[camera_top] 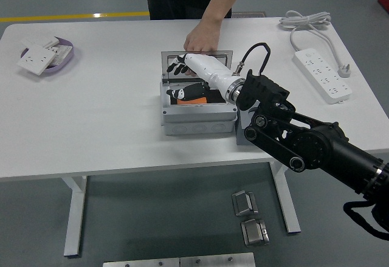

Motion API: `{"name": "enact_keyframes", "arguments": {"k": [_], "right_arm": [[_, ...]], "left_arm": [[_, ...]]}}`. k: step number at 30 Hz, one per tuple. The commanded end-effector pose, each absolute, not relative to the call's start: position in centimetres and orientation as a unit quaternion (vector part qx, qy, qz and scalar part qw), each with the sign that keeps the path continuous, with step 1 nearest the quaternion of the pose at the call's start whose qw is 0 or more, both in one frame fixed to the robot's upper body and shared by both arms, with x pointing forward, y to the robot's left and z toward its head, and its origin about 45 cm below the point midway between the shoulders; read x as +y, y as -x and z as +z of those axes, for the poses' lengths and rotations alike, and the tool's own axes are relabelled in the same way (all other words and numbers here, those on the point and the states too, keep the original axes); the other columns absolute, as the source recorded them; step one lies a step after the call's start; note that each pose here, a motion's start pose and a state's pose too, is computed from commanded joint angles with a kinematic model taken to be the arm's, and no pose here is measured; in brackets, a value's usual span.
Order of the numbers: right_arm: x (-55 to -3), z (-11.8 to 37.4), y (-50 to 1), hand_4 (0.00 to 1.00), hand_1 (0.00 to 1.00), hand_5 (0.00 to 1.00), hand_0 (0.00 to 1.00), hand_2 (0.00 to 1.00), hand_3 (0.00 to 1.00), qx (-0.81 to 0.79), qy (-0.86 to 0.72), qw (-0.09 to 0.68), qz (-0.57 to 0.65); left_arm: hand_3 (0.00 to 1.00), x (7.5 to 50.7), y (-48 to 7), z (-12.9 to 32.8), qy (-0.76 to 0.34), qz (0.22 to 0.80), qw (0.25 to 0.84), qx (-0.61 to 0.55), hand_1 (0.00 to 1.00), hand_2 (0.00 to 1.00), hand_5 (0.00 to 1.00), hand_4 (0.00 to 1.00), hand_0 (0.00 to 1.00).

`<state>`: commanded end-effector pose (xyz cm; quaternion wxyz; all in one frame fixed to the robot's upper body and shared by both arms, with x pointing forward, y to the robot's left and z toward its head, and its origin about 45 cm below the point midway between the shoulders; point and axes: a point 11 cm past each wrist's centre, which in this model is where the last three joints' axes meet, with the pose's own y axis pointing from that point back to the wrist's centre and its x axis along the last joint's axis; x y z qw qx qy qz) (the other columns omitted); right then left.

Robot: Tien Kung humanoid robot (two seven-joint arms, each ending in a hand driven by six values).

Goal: Pick up the cylinder from the cube,place it in the box,flap close box

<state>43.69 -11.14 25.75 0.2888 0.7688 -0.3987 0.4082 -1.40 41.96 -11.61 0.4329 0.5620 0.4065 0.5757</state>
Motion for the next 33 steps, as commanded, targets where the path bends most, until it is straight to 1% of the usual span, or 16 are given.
{"name": "enact_keyframes", "arguments": {"k": [1, 6, 7, 11, 18, 28, 33], "right_arm": [[-11.3, 26.3, -43.9, 0.802, 0.668, 0.361, 0.791, 0.666, 0.694, -0.403, -0.767, 0.285, 0.409], [-12.6, 28.3, -45.5, 0.802, 0.668, 0.361, 0.791, 0.666, 0.694, -0.426, -0.757, 0.280, 0.409], [-12.8, 28.5, -45.9, 0.796, 0.651, 0.361, 0.756, 0.650, 0.688, -0.429, -0.756, 0.281, 0.407], [-13.0, 28.6, -47.2, 0.796, 0.651, 0.361, 0.756, 0.650, 0.688, -0.438, -0.756, 0.285, 0.395], [-13.9, 27.0, -49.3, 0.787, 0.642, 0.364, 0.745, 0.644, 0.681, -0.451, -0.755, 0.309, 0.361], [-18.3, 23.4, -50.6, 0.778, 0.633, 0.364, 0.727, 0.636, 0.684, -0.484, -0.732, 0.361, 0.315], [-17.7, 22.8, -49.9, 0.774, 0.629, 0.368, 0.707, 0.633, 0.683, -0.463, -0.735, 0.370, 0.330]], "left_arm": [[0.615, 42.0, 1.4, -11.6, -0.562, 0.576, 0.433, 0.406, 0.621, 0.621, 0.323, 0.687, 0.600], [0.615, 42.0, 1.2, -11.6, -0.563, 0.575, 0.434, 0.405, 0.621, 0.621, 0.323, 0.687, 0.600], [0.615, 42.0, 1.2, -11.6, -0.563, 0.574, 0.434, 0.405, 0.621, 0.620, 0.319, 0.685, 0.600], [0.615, 42.2, 1.0, -11.5, -0.565, 0.574, 0.435, 0.402, 0.621, 0.620, 0.319, 0.685, 0.600], [0.614, 42.7, 0.4, -11.3, -0.568, 0.574, 0.439, 0.394, 0.621, 0.620, 0.319, 0.685, 0.600], [0.614, 43.1, -0.4, -11.2, -0.570, 0.574, 0.443, 0.387, 0.621, 0.619, 0.316, 0.684, 0.601], [0.613, 42.9, -0.1, -11.3, -0.569, 0.574, 0.442, 0.389, 0.621, 0.618, 0.314, 0.682, 0.601]]}}
